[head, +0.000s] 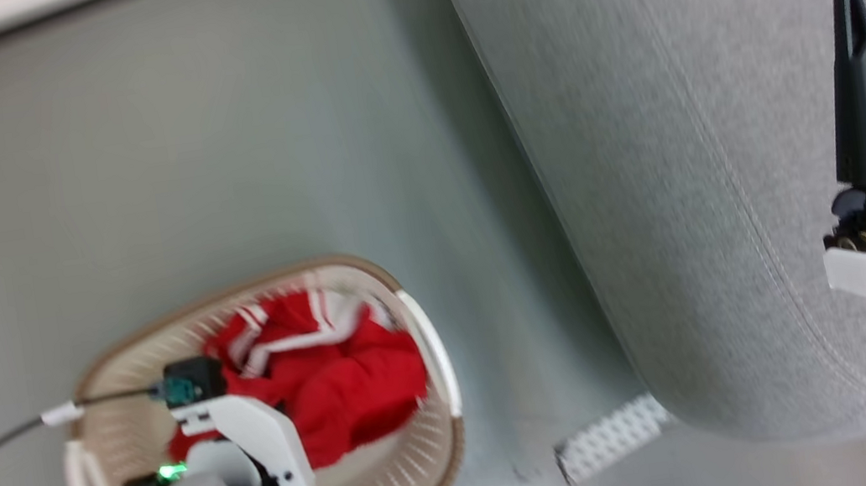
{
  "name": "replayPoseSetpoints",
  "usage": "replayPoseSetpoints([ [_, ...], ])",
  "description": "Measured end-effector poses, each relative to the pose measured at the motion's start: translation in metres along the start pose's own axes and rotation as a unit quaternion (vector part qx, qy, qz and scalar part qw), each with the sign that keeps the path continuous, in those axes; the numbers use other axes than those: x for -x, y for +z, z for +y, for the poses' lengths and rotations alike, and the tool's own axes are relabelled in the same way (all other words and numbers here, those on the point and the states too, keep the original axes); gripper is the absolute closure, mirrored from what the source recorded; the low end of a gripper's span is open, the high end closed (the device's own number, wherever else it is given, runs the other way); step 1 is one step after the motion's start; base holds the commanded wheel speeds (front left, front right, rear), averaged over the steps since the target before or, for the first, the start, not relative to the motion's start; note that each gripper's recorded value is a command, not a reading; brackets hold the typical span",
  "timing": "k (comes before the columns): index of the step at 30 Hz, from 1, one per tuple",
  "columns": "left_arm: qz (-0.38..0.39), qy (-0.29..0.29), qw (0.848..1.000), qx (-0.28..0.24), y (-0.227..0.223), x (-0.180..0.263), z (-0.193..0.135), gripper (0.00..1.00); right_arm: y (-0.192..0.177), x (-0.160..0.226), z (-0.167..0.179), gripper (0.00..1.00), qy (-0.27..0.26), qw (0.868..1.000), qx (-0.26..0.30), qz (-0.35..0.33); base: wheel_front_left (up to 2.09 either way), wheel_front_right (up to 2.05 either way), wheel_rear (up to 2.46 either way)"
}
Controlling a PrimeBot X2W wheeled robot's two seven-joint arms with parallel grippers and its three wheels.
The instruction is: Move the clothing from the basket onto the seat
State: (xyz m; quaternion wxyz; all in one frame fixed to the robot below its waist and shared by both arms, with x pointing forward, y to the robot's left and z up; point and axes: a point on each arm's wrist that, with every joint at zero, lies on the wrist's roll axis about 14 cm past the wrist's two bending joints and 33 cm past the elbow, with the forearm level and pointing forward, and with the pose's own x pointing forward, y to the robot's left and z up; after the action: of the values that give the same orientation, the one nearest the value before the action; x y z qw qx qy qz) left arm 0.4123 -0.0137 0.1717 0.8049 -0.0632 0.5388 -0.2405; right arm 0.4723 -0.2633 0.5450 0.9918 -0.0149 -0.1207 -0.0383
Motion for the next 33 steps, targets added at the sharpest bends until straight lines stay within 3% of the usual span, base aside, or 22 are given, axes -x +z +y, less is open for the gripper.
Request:
replayPoseSetpoints([
  [7,-0.096,0.011,0.995,-0.016,0.033,0.055,-0.008,1.00,0.036,0.013,0.006,0.00,0.017,0.999,-0.011,-0.033,0.00,0.00,0.00],
  [15,-0.208,-0.014,0.978,-0.018,0.060,0.123,-0.037,1.00,0.070,0.031,0.025,0.00,0.046,0.996,-0.037,-0.065,0.00,0.00,0.00],
  [24,-0.357,-0.032,0.933,-0.035,0.110,0.206,-0.061,1.00,0.100,0.052,0.045,0.00,0.076,0.991,-0.061,-0.096,0.00,0.00,0.00],
  [33,-0.494,-0.054,0.864,-0.088,0.162,0.297,-0.086,1.00,0.109,0.071,0.063,0.00,0.098,0.987,-0.079,-0.100,0.00,0.00,0.00],
])
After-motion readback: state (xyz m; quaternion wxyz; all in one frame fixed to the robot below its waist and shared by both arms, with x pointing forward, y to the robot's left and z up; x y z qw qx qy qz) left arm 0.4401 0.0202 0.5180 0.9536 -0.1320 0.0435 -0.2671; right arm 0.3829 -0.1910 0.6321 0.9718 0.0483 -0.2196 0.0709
